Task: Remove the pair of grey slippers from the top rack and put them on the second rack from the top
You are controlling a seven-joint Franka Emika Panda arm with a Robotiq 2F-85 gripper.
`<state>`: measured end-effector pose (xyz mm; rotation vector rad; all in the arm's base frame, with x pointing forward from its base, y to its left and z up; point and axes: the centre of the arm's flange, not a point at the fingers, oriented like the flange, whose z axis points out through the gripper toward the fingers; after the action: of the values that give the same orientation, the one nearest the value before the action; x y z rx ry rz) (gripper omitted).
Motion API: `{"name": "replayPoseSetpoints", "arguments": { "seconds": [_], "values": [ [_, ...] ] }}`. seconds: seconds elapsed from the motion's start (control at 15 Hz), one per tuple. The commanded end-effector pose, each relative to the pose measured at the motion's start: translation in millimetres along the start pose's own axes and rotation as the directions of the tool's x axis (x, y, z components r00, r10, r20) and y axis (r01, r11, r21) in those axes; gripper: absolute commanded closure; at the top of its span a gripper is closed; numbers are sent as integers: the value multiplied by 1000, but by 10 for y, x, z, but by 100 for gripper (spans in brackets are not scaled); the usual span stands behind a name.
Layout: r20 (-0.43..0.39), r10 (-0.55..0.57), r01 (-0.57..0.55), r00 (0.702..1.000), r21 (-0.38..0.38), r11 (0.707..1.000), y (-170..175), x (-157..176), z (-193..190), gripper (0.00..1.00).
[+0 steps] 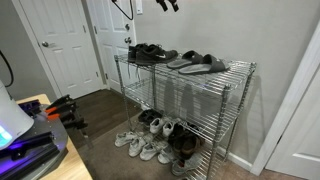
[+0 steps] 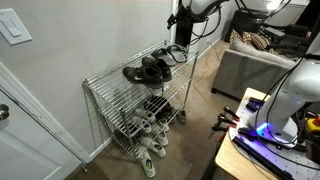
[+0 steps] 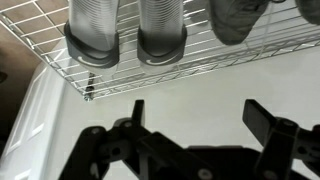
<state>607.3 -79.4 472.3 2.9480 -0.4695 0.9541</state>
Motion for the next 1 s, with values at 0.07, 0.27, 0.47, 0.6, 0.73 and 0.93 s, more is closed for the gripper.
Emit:
{"name": "replayPoseSetpoints", "arguments": {
  "seconds": [0.07, 0.27, 0.47, 0.6, 0.73, 0.93],
  "values": [
    [0, 43, -42, 999, -133, 990, 283, -100, 103, 0],
    [5, 38, -37, 999, -118, 992, 359, -44, 171, 0],
    [5, 35, -34, 999, -116, 993, 335, -43, 169, 0],
    [5, 34, -34, 999, -115, 993, 331, -44, 169, 0],
    [5, 34, -34, 999, -115, 993, 331, -44, 168, 0],
    [-24, 43, -46, 999, -118, 992, 377, -66, 308, 0]
  ]
}}
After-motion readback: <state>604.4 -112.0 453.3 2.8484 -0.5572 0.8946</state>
